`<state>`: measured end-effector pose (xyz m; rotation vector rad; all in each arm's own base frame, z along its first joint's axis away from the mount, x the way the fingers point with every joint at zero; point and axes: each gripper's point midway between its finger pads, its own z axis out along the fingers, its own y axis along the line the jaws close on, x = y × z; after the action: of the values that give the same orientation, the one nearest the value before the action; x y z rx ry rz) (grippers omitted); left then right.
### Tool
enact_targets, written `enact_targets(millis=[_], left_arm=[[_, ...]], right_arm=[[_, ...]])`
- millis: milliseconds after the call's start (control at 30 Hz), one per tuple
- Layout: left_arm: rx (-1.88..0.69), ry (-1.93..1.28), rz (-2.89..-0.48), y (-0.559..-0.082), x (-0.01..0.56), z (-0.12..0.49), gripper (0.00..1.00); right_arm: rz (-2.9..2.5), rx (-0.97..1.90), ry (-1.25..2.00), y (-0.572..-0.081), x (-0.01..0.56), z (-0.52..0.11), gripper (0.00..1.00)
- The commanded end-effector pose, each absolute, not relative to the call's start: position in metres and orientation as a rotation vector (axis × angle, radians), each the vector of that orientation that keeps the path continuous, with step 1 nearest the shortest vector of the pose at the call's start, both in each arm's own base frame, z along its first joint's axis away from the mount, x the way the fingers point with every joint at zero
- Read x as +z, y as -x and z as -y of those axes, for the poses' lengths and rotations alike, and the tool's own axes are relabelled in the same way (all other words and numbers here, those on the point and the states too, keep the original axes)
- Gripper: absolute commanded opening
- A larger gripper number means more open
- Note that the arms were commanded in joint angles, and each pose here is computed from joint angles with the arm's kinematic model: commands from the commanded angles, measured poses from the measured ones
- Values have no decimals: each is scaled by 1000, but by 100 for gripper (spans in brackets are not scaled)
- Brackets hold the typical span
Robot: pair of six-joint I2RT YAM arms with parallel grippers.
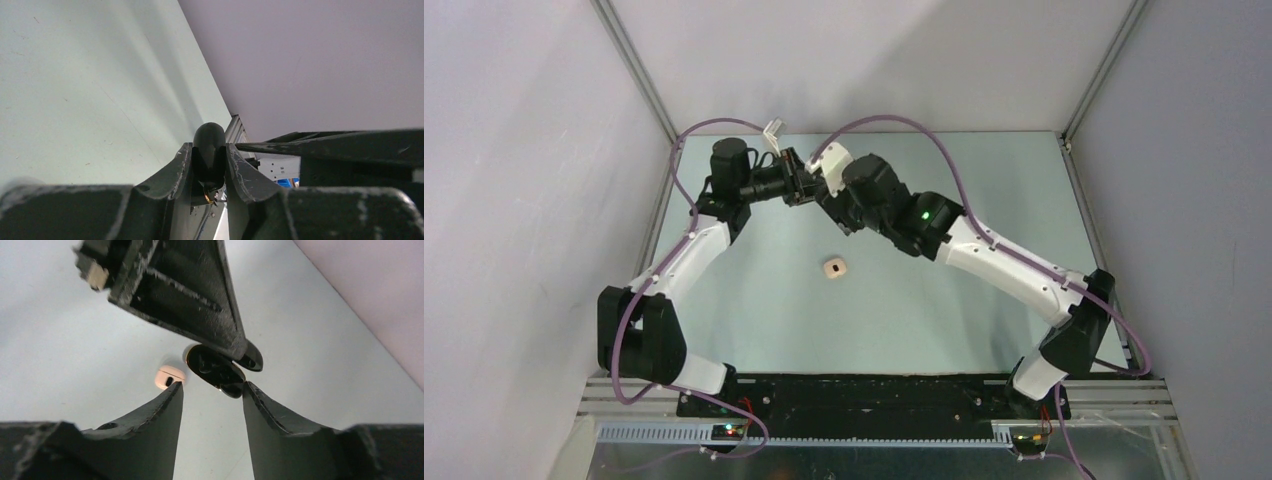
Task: Insert the wireless bluetooth earbuds into the charging case
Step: Adjust the earbud with the charging case.
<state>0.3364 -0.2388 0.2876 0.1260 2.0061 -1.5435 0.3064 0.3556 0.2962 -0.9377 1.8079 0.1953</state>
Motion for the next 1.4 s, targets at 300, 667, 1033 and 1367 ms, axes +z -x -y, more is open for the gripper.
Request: enact_targets(millis=[300,667,1033,1367], left_arm=[[-1544,-292,-1931,-330,286,239,0],[-1669,-551,-1863,-302,295,251,0],[-1746,-742,-1814,-265,296,263,0],[-1762,-759,-1813,-261,296,264,0]], right_arm=[[-1795,891,935,-268,400,-322,66],[-1601,851,1297,-269,331,-312,64],[-1563,875,1377,-276,316,-329,62],[-1544,912,1455,-260,306,-331,61]])
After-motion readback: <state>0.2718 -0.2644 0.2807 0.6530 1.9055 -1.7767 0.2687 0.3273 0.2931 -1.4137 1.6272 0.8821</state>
